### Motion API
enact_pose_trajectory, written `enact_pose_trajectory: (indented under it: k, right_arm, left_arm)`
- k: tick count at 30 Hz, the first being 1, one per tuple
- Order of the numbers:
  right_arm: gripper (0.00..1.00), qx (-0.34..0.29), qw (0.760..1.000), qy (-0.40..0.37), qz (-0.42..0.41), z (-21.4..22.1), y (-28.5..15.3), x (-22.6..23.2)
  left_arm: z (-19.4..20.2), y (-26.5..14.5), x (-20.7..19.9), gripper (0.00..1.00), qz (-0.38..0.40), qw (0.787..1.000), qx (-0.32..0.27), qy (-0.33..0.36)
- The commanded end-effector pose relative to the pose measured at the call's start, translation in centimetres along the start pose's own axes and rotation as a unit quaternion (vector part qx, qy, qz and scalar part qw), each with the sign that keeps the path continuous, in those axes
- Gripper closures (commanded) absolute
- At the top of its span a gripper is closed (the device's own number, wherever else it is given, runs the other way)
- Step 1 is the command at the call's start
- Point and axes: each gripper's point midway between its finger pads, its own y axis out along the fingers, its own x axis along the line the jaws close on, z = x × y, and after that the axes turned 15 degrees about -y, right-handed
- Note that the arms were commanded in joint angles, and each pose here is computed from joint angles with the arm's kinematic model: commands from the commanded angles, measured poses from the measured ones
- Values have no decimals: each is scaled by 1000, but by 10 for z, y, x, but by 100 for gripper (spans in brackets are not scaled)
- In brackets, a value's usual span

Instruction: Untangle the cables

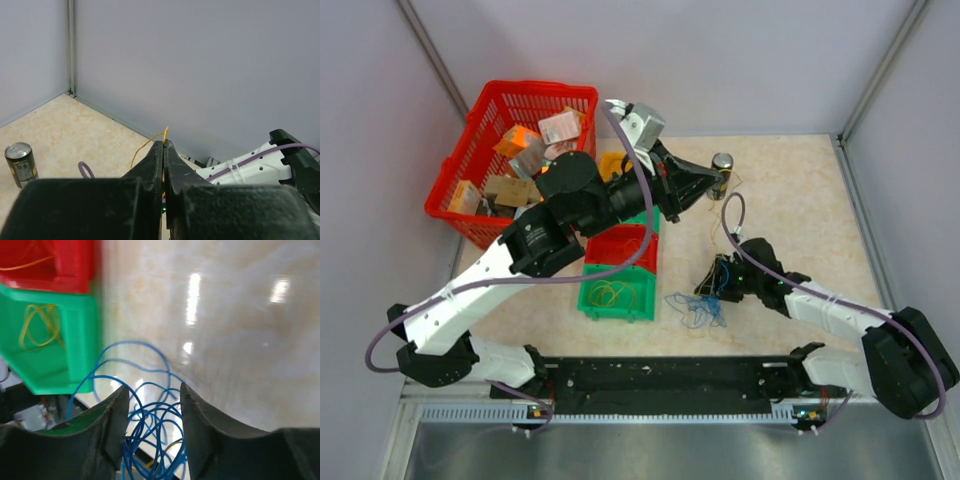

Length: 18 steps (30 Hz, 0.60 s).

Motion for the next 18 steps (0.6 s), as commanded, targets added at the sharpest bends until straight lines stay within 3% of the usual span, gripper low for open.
enact_pose_trajectory:
  k: [1, 4, 9, 18]
  right_arm:
    - [64, -39, 986, 16, 162, -12, -18, -54]
    - [71, -64, 973, 53, 218, -18, -40, -83]
    - [72, -89, 933, 137, 322, -16, -83, -141]
    - [65, -149, 852, 216, 454, -24, -159, -207]
  left_arm:
    - [-73, -39, -50, 100, 66, 993, -96, 29]
    - [-100, -63, -62, 100, 70, 987, -134, 50]
    - [-134, -103, -79, 100, 84, 975, -194, 73]
    - [-138, -111, -54, 100, 18, 974, -213, 73]
